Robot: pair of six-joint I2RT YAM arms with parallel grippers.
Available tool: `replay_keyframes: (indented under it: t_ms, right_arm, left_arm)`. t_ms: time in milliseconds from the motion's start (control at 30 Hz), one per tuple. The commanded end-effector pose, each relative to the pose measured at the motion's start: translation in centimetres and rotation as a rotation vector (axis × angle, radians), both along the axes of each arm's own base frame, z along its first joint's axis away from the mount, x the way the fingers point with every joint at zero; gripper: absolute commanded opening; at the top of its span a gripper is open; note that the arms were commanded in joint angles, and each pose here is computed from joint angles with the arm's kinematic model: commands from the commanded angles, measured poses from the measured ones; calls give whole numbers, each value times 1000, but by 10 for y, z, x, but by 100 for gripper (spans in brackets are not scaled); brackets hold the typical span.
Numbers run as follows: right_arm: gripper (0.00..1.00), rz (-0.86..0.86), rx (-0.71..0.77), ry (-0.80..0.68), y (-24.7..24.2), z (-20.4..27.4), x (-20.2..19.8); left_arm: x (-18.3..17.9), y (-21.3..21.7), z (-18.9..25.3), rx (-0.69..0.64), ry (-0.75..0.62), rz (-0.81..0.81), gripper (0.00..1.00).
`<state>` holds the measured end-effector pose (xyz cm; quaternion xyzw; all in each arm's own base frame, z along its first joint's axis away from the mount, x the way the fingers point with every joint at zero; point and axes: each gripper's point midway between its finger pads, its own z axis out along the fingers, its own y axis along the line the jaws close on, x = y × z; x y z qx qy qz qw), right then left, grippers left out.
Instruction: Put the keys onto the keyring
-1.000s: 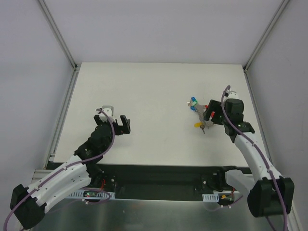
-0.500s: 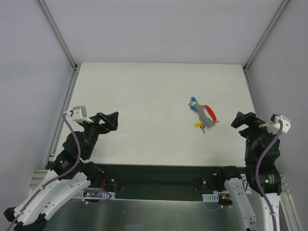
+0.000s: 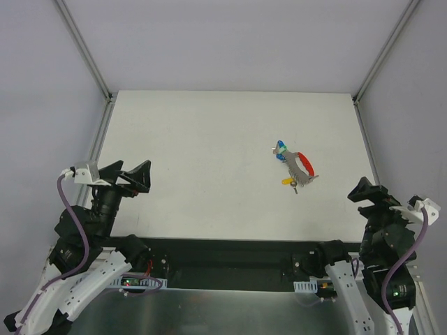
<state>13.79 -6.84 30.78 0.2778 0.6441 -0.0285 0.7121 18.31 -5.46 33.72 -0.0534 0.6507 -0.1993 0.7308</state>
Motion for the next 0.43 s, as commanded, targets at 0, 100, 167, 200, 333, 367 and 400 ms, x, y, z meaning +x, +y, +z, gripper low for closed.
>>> replay_keyframes:
  t_ms: [0,100,167,200,333,367,400]
  right_arm:
    - [96,-6,-39,48,-1,-6,6]
    - [96,27,-57,59,5,-3,12]
    - [96,32,-64,82,6,-4,17]
    - [96,27,-65,82,6,-2,17]
    - [96,20,-79,103,5,-1,22]
    - [96,12,-80,104,4,0,22]
    - [96,11,-80,103,4,1,23]
  left_arm:
    - [5,21,17,130,-42,110,99]
    - [14,18,13,181,-29,129,99]
    - [20,13,9,208,-15,128,99]
    - [23,11,6,217,-13,127,99]
    - [26,1,1,260,-32,85,99]
    - [28,0,-3,274,-32,81,99]
    - [28,-2,-4,280,-36,69,99]
